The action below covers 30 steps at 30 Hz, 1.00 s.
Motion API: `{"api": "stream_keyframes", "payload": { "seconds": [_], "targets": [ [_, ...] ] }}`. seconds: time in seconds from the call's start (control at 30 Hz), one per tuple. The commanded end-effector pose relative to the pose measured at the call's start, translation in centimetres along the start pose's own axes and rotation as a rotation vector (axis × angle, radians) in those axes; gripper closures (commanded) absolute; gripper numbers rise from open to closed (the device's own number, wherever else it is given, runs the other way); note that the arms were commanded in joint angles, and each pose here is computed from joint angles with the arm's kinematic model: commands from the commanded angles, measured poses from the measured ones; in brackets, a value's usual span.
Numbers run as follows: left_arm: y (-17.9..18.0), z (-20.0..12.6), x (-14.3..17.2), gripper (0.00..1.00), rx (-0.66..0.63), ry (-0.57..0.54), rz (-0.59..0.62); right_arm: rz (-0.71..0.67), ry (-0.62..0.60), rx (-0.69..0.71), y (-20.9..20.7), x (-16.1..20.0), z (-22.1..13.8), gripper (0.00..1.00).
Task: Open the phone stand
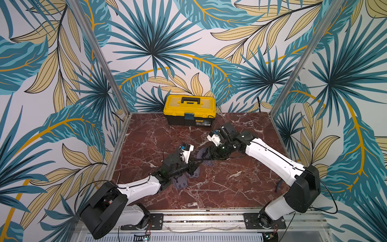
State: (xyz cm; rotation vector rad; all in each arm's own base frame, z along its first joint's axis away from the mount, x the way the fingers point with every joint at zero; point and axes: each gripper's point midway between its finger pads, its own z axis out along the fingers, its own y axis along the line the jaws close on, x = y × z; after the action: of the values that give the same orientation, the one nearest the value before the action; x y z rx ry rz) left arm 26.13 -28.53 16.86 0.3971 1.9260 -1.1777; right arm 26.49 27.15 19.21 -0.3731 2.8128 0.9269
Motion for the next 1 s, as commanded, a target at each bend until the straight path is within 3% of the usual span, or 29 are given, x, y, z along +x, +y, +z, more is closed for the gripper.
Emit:
{"api": "stream_keyframes", "payload": {
  "seconds": [0.0,0.5,0.7,0.97],
  "targets": [
    [7.6,-1.8,2.0,1.00,-0.303,0.025,-0.065,0.055,0.086,0.102,-2.4,3.2,-2.8,0.64],
    [6.5,-1.1,1.2,1.00,-0.251,0.027,-0.072,0.059,0.064,0.117,-2.8,2.8,-3.0,0.64],
    [4.5,-0.5,0.1,0.82,-0.189,0.017,-0.072,0.077,-0.007,0.072,-2.4,0.9,-2.0,0.65],
    [2.0,0.7,-0.4,0.75,-0.115,0.030,-0.047,0.079,-0.018,0.064,-2.3,0.0,-1.4,0.65]
  ]
}}
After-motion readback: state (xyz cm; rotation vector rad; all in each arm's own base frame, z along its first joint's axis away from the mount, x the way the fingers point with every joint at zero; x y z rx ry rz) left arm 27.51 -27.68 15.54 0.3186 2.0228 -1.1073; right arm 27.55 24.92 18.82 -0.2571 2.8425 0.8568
